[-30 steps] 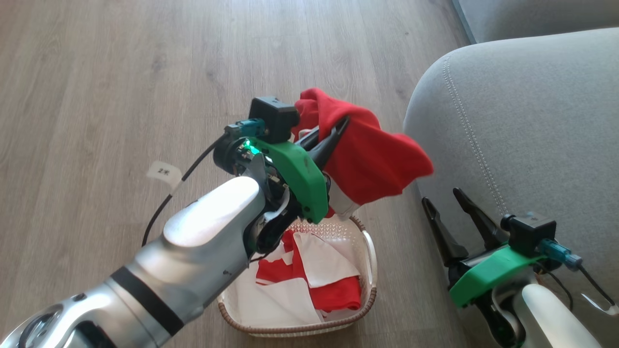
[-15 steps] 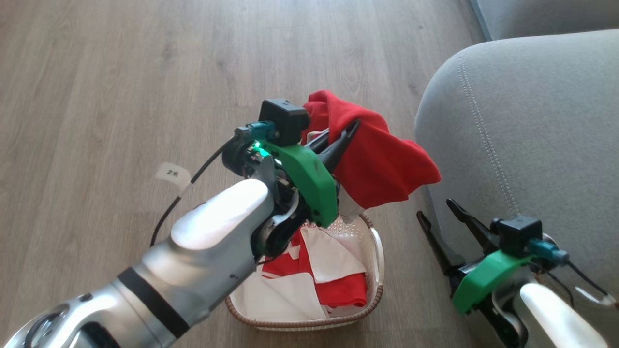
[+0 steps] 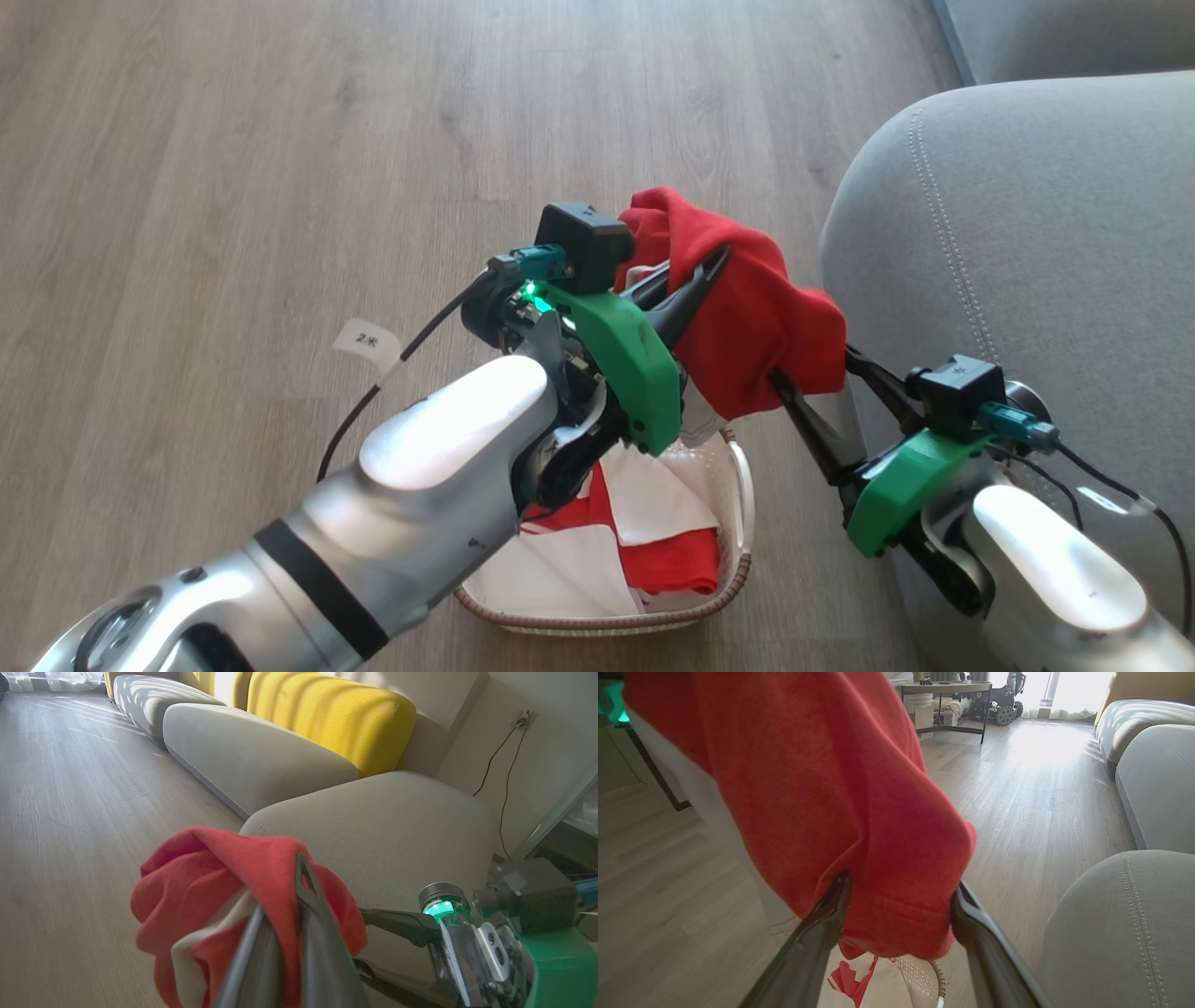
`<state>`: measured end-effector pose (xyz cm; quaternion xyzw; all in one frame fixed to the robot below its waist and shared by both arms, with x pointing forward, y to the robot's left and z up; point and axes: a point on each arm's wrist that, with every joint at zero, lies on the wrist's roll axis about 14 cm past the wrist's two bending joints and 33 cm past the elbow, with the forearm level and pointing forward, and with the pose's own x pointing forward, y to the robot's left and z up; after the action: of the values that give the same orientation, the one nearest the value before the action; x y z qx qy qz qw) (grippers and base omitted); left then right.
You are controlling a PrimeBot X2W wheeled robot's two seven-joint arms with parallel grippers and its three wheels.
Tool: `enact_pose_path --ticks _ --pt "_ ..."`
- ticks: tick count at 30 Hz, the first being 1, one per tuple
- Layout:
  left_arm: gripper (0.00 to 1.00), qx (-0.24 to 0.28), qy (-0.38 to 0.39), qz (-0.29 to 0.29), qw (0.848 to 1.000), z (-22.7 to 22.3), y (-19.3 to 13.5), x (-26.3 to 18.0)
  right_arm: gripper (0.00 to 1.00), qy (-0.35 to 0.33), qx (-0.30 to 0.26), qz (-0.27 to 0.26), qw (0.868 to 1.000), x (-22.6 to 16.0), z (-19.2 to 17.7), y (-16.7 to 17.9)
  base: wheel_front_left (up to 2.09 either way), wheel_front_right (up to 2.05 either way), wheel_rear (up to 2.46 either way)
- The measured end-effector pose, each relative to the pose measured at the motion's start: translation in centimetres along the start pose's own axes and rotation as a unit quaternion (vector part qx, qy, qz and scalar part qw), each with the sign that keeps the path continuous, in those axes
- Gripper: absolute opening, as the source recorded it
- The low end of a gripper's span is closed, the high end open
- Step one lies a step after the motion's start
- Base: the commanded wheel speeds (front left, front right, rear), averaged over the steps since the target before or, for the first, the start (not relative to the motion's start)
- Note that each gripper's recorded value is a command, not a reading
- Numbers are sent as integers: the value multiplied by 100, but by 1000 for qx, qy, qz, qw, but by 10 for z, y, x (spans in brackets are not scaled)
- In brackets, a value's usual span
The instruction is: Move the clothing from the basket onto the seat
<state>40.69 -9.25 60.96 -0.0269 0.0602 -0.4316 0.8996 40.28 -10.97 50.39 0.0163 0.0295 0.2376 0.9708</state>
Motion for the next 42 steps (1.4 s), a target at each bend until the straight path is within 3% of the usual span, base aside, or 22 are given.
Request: enact_pose_path --ticks 18,19,21,22,38,42 --pt "0 -4 10 -1 1000 -9 2 -2 100 13 11 51 999 29 1 27 0 0 0" --pt "0 -4 11 -2 1000 -10 2 -2 91 16 10 54 998 30 0 29 0 0 0" --pt "0 -4 13 -2 1000 -11 2 -2 9 18 8 57 998 33 -1 31 0 0 0" --pt "0 -4 14 -2 1000 -11 2 -2 0 18 8 57 998 34 0 31 0 0 0" --pt "0 -5 17 1 1000 -13 2 -3 0 0 9 56 998 37 14 30 0 0 0" --pt "0 -3 13 3 1000 -11 3 -4 0 -20 16 34 999 36 26 17 0 0 0"
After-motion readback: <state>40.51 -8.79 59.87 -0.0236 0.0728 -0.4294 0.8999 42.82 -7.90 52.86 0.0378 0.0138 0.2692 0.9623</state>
